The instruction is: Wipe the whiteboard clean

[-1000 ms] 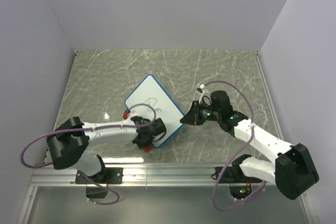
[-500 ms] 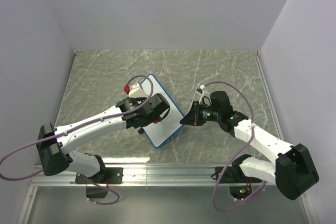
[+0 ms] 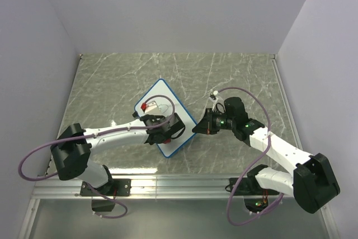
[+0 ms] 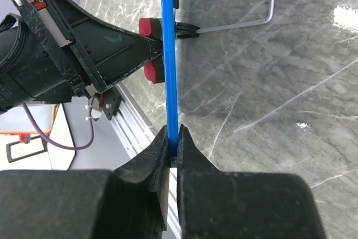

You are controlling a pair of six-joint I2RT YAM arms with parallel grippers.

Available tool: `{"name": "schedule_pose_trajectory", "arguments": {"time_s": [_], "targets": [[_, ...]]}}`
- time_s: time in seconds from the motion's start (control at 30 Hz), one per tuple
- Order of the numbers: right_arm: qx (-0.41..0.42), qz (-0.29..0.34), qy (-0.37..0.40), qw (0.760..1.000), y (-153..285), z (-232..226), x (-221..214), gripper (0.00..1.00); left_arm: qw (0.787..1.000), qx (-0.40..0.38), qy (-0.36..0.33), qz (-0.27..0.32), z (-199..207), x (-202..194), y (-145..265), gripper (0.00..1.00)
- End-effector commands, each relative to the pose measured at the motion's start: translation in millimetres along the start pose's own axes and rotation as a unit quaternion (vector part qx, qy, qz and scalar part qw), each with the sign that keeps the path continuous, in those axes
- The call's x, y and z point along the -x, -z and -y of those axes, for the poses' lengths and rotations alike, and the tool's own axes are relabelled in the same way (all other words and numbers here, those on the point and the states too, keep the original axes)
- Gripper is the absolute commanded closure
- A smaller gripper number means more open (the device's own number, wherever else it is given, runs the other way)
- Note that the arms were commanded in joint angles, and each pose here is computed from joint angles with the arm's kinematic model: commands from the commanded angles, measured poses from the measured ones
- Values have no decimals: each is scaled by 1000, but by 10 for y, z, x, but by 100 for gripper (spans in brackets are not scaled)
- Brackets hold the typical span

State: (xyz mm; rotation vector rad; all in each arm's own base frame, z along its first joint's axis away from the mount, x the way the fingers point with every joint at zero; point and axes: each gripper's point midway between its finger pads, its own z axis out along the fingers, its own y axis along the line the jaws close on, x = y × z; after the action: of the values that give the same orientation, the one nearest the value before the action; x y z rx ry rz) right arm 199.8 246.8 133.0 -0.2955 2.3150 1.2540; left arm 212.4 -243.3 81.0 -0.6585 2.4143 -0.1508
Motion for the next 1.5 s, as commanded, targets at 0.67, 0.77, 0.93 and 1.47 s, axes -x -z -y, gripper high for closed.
{"name": "schedule_pose_trajectory", "arguments": {"time_s": [0.67,0.77,0.93,1.47], "targets": [[-2,-18,3,1000,-17,42,-107,100,985,-146,32,91,1085,969,252,100],[-3,-18,3,1000,-15,42,-103,100,986,-137,29,86,1071,990,179,100],[-4,-18,5,1000,-14,41,-95,100,993,-96,24,58,761,721,-78,100],[-1,-22,-2,1000,-40,57,-113,100,994,-104,31,16,170,364,-173,100]]}}
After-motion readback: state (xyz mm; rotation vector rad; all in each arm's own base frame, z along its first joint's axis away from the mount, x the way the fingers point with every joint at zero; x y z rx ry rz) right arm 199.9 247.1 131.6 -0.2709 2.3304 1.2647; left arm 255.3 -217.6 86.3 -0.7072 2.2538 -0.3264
